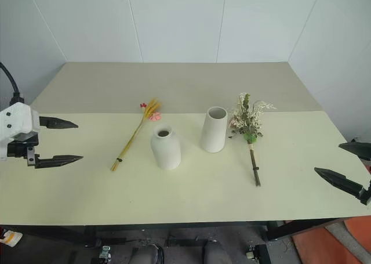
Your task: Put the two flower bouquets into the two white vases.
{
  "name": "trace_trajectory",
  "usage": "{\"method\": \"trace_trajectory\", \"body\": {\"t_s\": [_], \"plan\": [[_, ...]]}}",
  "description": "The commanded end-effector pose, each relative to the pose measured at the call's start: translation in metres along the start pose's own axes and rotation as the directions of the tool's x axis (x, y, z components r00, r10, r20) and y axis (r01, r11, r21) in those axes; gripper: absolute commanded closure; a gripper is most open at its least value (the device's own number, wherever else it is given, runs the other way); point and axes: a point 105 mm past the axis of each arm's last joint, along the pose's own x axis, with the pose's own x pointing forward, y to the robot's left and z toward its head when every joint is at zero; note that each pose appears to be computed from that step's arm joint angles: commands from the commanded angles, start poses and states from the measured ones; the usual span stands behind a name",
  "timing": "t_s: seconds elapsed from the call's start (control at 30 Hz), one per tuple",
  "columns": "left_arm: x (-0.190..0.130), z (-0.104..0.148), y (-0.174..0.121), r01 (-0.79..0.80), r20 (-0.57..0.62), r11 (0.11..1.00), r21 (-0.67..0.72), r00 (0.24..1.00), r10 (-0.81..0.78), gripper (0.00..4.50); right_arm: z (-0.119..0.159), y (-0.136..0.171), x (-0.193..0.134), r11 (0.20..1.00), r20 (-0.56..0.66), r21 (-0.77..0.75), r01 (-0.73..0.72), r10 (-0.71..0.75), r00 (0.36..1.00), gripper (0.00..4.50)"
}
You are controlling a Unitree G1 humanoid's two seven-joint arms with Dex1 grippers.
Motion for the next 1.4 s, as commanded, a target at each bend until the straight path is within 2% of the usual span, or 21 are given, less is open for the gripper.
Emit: {"method": "trace_trajectory", "body": {"t_s": [0.03, 0.33, 0.37, 0.5, 0.67, 0.87, 1.07, 1.23, 1.3, 1.4], "plan": [[-0.003, 0.017, 0.005, -0.019, 0.010, 0.998, 0.052, 1.000, 0.019, 0.01, 0.009, -0.002, 0.001, 1.000, 0.007, -0.025, 0.017, -0.017, 1.000, 0.00], [-0.001, 0.020, 0.007, -0.021, -0.011, 0.998, 0.059, 1.000, 0.021, 0.01, 0.008, -0.006, 0.010, 0.998, -0.037, -0.034, 0.060, -0.062, 0.997, 0.00], [0.000, 0.025, 0.006, -0.017, 0.019, 0.998, 0.066, 1.000, 0.016, 0.01, 0.007, -0.007, 0.016, 0.998, -0.058, -0.021, 0.062, -0.063, 0.996, 0.00], [0.011, 0.054, 0.001, 0.012, 0.180, 0.996, 0.088, 0.983, -0.028, 0.01, 0.009, -0.007, 0.046, 0.999, -0.118, 0.047, 0.018, -0.012, 0.993, 0.00], [0.031, 0.062, -0.005, 0.071, 0.189, 0.988, 0.137, 0.977, -0.097, 0.01, 0.017, 0.002, 0.097, 0.981, -0.169, 0.190, -0.041, 0.074, 0.983, 0.00], [0.047, 0.072, -0.013, 0.130, 0.226, 0.977, 0.167, 0.960, -0.166, 0.01, 0.014, 0.003, 0.158, 0.925, -0.257, 0.379, 0.001, 0.105, 0.961, 0.00], [0.054, 0.068, -0.021, 0.148, 0.221, 0.974, 0.169, 0.958, -0.184, 0.01, 0.006, 0.001, 0.195, 0.901, -0.342, 0.431, 0.054, 0.108, 0.933, 0.00], [0.055, 0.060, -0.025, 0.149, 0.205, 0.976, 0.162, 0.962, -0.181, 0.01, -0.010, 0.002, 0.213, 0.894, -0.423, 0.438, 0.095, 0.111, 0.899, 0.00], [0.055, 0.059, -0.026, 0.147, 0.201, 0.976, 0.160, 0.963, -0.178, 0.00, -0.012, 0.002, 0.217, 0.887, -0.430, 0.452, 0.094, 0.124, 0.894, 0.37], [0.055, 0.057, -0.028, 0.143, 0.197, 0.977, 0.159, 0.965, -0.174, 0.00, -0.015, 0.001, 0.221, 0.878, -0.430, 0.469, 0.093, 0.135, 0.893, 1.27]]}}
